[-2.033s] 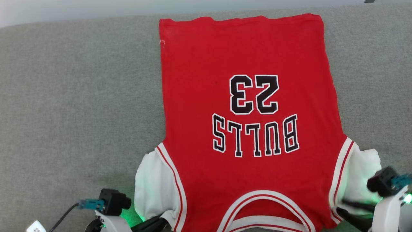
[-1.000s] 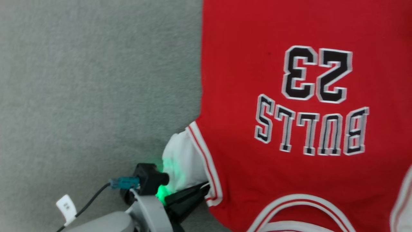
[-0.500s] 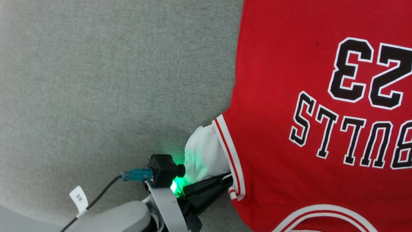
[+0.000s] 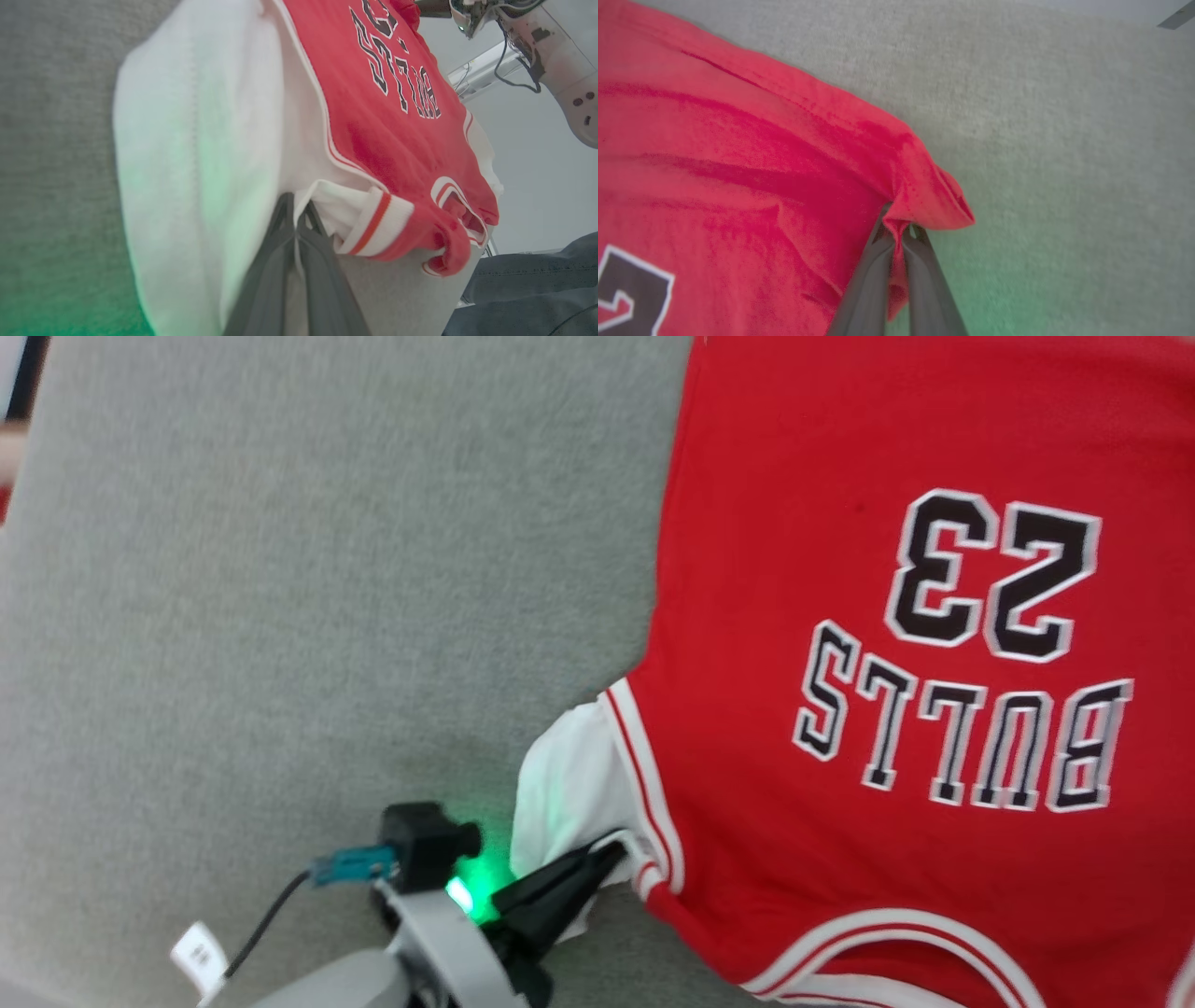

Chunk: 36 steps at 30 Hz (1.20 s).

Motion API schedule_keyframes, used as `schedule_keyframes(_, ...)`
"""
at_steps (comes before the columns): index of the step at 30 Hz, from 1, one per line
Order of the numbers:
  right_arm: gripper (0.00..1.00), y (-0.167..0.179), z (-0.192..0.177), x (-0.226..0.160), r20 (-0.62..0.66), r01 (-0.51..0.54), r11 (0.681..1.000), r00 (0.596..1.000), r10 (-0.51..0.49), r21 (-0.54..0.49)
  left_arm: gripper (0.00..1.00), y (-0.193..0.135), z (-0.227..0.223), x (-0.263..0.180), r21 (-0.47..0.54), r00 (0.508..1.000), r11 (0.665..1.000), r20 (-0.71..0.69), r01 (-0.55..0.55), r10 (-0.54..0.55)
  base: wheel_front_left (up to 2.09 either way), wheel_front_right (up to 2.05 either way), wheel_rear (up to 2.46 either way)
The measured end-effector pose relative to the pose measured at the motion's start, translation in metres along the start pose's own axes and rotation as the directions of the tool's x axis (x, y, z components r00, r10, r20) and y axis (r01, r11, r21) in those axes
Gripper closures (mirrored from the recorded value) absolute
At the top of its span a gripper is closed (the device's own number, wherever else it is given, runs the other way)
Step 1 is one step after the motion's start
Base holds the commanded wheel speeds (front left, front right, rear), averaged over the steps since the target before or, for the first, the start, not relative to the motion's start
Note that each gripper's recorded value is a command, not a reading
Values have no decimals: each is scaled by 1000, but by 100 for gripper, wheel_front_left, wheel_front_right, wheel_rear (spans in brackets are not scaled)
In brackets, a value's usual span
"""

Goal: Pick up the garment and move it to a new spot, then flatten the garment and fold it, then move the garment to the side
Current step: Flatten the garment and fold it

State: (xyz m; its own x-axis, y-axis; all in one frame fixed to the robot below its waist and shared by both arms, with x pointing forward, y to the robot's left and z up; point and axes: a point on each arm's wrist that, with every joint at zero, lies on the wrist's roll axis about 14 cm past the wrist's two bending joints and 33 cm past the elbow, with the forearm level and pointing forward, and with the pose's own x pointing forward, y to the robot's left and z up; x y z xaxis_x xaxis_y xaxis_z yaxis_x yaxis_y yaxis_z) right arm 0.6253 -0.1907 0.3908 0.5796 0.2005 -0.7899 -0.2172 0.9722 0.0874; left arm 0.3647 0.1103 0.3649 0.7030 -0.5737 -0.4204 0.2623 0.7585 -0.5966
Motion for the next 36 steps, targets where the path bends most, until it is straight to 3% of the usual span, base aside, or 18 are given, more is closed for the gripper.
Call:
schedule_keyframes(6, 100, -16, -42, -61, -28, -22, 1000, 999, 22, 1, 100, 7, 10, -21, 31, 997, 998, 44, -60, 59, 0, 0, 0)
schedule_keyframes(12, 100, -30, -119, -119, -113, -30, 999, 993, 33, 26, 100, 1, 17, -19, 73, 998, 996, 50, -42, 38, 0, 0, 0)
schedule_keyframes(22, 100, 19, -247, -185, -258, -105, 985, 956, 137, 134, 100, -12, 32, -1, 138, 998, 990, 62, 5, -14, 0, 0, 0)
schedule_keyframes(29, 100, 55, -294, -195, -295, -129, 976, 939, 178, 177, 100, -14, 36, 8, 168, 998, 986, 65, 10, -21, 0, 0, 0)
schedule_keyframes(30, 56, 56, -294, -194, -288, -128, 975, 941, 177, 180, 100, -13, 36, 9, 168, 998, 986, 64, 9, -20, 0, 0, 0)
schedule_keyframes(31, 0, 55, -296, -194, -298, -121, 979, 940, 166, 162, 100, -13, 36, 9, 169, 998, 986, 65, 9, -20, 0, 0, 0)
schedule_keyframes(33, 0, 51, -286, -196, -283, -117, 992, 951, 126, 49, 100, -13, 36, 9, 172, 998, 985, 65, 8, -19, 0, 0, 0)
schedule_keyframes(36, 0, 42, -257, -197, -178, -94, 995, 979, 99, 34, 100, -13, 37, 8, 168, 997, 986, 74, 8, -20, 0, 0, 0)
